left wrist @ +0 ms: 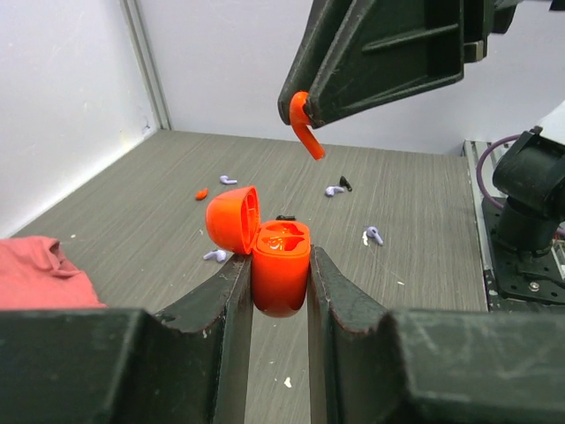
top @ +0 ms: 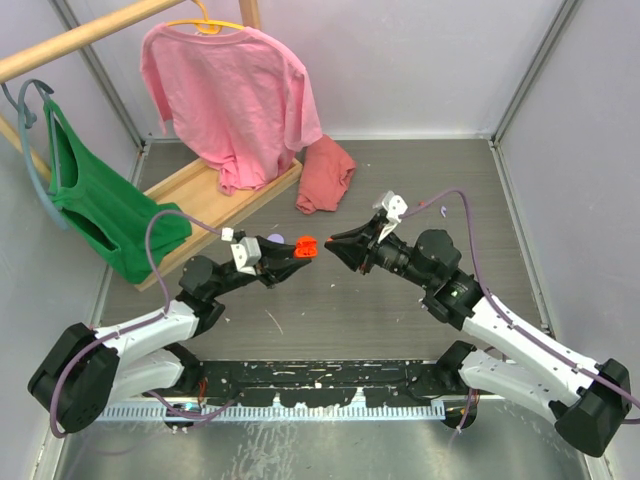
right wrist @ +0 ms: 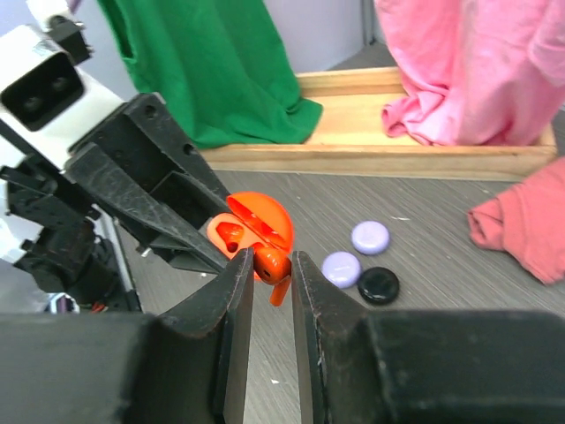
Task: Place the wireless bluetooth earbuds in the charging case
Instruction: Place the earbud in the charging case.
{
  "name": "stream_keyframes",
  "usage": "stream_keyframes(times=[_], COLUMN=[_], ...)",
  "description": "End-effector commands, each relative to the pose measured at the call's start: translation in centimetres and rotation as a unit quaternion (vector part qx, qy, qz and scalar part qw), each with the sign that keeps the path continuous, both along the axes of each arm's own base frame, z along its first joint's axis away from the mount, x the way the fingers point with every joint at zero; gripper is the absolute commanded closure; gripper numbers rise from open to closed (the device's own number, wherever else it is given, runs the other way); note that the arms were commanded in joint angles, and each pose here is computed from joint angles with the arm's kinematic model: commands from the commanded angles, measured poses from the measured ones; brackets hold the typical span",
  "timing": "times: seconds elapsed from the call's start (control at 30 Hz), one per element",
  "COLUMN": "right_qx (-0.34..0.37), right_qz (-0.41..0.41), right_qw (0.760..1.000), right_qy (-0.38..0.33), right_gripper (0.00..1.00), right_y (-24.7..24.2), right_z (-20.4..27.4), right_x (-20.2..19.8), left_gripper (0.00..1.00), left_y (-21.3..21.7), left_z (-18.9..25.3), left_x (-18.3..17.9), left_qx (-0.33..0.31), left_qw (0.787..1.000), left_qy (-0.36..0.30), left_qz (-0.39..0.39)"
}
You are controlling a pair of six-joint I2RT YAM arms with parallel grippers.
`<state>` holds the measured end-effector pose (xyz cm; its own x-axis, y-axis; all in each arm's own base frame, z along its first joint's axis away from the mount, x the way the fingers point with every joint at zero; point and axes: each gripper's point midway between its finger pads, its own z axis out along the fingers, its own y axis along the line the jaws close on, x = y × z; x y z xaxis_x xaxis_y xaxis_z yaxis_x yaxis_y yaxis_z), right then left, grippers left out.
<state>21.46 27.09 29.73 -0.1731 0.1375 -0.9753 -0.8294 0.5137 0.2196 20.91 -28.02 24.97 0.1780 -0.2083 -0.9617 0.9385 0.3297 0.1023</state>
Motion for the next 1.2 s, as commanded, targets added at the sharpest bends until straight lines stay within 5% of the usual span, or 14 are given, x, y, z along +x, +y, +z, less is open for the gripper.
stream_keyframes(times=[0.0, 1.17], right_qx=[0.086, 0.116], right_qz=[0.050, 0.059], right_qw=[0.993, 0.988], right_qy=[-0.057, -0.082], right_gripper=[0.87, 0.88], right_y=[0.9, 4.1], right_z=[4.4, 3.1], right_x=[-2.1, -2.1], left_gripper=[0.95, 0.97], left_y=[0.1, 0.4], left_z=[4.6, 6.4], left_x=[-0.9, -2.2], left_qx=[-0.055, -0.101], left_qw=[0.997, 0.994], left_qy=[-0.053, -0.025], left_qz=[-0.016, -0.038])
